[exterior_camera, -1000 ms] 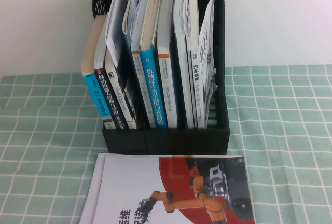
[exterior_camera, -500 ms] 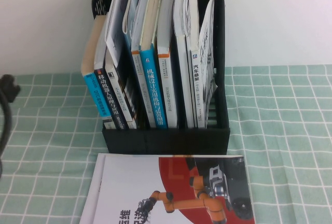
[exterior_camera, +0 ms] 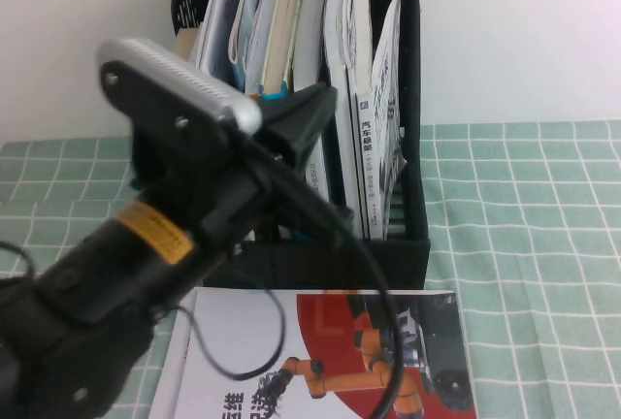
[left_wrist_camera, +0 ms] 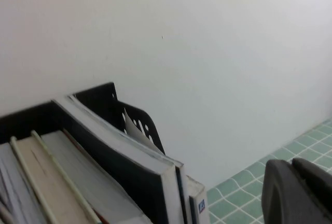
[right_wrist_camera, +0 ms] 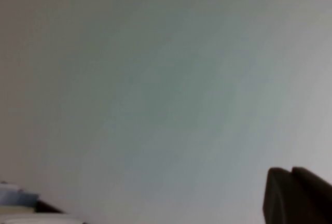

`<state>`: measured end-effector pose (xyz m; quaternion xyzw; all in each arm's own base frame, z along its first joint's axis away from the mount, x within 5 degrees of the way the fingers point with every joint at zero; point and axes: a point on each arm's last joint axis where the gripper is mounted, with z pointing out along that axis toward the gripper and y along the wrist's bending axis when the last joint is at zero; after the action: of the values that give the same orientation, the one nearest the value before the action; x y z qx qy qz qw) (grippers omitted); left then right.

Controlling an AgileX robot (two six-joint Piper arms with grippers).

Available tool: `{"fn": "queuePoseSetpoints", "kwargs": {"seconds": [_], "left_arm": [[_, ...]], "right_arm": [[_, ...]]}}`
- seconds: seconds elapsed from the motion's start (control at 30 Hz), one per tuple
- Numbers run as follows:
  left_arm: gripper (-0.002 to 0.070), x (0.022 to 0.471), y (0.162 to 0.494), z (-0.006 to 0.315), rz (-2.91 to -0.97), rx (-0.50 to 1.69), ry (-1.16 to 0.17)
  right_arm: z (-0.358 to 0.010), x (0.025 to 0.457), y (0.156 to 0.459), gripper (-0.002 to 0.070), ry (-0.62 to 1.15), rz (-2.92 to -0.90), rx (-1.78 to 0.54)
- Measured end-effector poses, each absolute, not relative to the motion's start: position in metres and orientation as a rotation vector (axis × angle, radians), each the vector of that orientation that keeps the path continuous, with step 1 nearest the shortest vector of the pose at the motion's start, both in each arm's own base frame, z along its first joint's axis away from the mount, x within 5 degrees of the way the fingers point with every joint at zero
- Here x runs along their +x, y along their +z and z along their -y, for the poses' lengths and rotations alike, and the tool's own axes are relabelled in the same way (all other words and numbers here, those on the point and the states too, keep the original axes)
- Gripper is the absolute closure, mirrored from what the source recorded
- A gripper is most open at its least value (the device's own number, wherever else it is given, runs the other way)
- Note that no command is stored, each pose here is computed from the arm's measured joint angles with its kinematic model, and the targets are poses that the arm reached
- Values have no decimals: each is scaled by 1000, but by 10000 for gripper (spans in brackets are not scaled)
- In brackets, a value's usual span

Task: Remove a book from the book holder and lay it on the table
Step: Hold the bookshelf

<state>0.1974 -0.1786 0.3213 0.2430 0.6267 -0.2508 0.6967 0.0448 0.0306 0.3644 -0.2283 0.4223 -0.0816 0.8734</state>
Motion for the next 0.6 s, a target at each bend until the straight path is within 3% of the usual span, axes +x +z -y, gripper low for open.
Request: {"fn": "queuePoseSetpoints", "kwargs": {"seconds": [0.23, 0.6], "left_arm": [[678, 239, 309, 218, -1516, 424, -602], [678, 272, 301, 244, -1609, 403, -533]], "right_arm": [[-47, 75, 337, 678, 57, -1155, -678], [-30, 143, 299, 678, 56, -1593, -518]]}}
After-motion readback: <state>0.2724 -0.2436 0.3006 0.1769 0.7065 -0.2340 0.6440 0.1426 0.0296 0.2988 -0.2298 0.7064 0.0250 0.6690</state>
